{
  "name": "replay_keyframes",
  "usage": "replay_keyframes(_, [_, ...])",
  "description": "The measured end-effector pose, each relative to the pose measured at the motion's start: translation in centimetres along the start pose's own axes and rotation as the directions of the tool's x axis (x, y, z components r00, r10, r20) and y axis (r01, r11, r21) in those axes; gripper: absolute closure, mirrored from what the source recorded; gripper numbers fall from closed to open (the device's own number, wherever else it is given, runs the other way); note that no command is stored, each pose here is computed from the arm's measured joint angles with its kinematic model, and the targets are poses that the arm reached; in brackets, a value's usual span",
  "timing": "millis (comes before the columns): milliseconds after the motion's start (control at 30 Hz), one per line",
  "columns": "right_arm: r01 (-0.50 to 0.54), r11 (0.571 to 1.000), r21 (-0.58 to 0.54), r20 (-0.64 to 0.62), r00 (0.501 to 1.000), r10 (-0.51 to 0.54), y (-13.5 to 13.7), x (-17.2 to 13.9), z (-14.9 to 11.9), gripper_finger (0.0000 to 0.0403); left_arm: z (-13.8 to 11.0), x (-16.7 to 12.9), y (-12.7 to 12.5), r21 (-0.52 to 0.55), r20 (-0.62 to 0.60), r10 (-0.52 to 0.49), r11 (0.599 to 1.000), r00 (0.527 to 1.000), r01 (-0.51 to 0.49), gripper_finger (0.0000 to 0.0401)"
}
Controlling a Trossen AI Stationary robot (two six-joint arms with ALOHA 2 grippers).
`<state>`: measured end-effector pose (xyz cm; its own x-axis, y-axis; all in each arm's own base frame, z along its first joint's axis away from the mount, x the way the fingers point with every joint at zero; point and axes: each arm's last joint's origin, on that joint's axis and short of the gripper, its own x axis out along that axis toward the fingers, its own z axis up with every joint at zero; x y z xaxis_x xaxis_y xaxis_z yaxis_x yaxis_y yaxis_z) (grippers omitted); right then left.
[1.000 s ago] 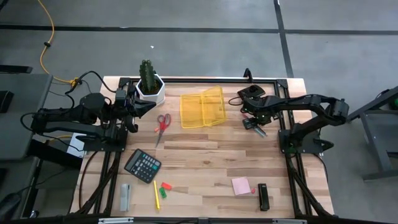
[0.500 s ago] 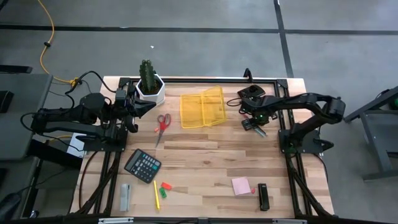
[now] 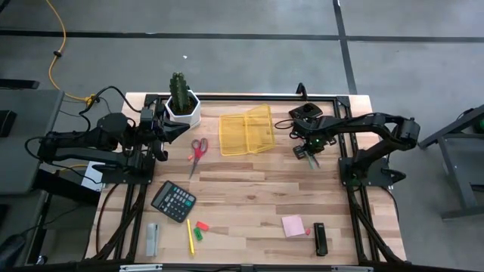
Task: Pack school essentials
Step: Put the blue pencil into the yellow supply box
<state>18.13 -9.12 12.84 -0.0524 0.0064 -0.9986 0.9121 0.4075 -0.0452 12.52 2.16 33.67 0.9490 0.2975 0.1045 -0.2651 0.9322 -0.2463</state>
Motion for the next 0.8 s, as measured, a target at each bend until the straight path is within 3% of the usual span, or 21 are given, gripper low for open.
replay_keyframes(367, [-0.048,0.999,-0.025,0.063,0.997,0.049,-0.9,-4.1,-1.2,0.0400,0.0,0.0,0.0,0.000,0.000,-0.001,1.000,1.000,0.001,0.0401])
replay_keyframes(467, [-0.118,0.991,-0.061,0.119,0.985,0.124,-0.7,-6.1,-2.0,0.0400,0.0,0.0,0.0,0.000,0.000,-0.001,1.000,1.000,0.001,0.0401])
replay_keyframes(567, [-0.211,0.971,-0.116,0.170,0.959,0.229,-0.6,-8.0,-3.1,0.0401,0.0,0.0,0.0,0.000,0.000,0.000,1.000,1.000,0.000,0.0401])
replay_keyframes(800, [-0.399,0.889,-0.226,0.315,0.833,0.454,0.3,-11.2,-5.5,0.0402,0.0,0.0,0.0,0.000,0.000,-0.001,1.000,1.000,0.001,0.0401])
